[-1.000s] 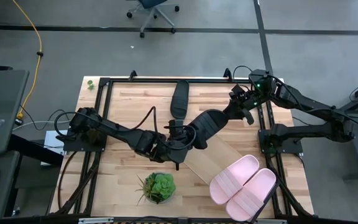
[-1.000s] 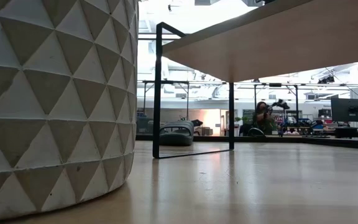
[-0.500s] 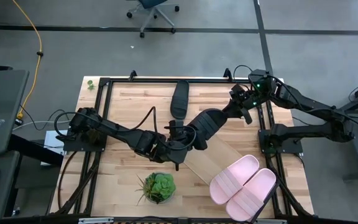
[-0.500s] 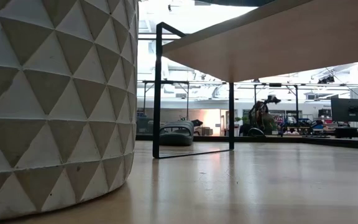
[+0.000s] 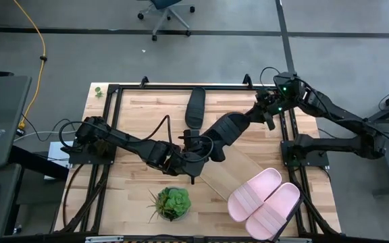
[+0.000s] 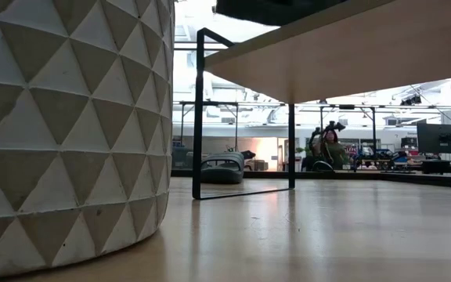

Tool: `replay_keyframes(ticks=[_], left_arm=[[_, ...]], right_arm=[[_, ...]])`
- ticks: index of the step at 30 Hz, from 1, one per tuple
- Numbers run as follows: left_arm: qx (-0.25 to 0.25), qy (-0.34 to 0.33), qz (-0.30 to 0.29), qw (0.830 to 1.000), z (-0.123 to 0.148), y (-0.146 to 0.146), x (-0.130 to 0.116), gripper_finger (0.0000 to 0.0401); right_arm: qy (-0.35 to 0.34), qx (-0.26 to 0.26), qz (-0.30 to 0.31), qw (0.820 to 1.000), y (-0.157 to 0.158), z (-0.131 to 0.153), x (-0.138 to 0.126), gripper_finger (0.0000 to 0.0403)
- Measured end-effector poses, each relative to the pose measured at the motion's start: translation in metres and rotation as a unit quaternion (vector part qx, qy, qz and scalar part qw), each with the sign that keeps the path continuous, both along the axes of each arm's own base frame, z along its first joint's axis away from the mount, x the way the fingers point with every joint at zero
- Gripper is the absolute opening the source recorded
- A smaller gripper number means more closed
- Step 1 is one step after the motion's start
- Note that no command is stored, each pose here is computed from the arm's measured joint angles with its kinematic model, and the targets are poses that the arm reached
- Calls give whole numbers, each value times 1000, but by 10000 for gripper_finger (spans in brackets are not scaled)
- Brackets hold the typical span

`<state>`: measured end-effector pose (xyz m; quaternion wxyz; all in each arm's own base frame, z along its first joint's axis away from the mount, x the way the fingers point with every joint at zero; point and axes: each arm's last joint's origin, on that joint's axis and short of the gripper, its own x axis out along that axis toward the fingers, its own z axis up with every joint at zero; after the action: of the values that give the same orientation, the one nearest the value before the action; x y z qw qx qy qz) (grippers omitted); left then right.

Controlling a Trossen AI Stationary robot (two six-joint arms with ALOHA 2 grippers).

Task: Pick and place slides into the shelf
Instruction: Put the left black slides on the shelf

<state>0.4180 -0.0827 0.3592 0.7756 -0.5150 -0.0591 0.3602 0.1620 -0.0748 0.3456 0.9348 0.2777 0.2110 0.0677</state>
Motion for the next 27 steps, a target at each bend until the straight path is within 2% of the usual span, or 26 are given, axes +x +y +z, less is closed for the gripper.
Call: replay_keyframes(ticks=[6, 12, 19, 27], left_arm=[[12, 11, -6, 1000, 1, 0, -1, 118], [97, 68, -15, 993, 20, 5, -17, 117], [245, 164, -39, 955, 61, 18, -50, 117], [349, 234, -69, 905, 88, 31, -74, 117]], right_arm=[[18, 1, -5, 1000, -5, -4, -6, 39], [15, 11, -3, 1000, -8, -5, -9, 39], [38, 47, 2, 998, -9, -9, -15, 39], [61, 99, 7, 993, -7, -13, -18, 39]])
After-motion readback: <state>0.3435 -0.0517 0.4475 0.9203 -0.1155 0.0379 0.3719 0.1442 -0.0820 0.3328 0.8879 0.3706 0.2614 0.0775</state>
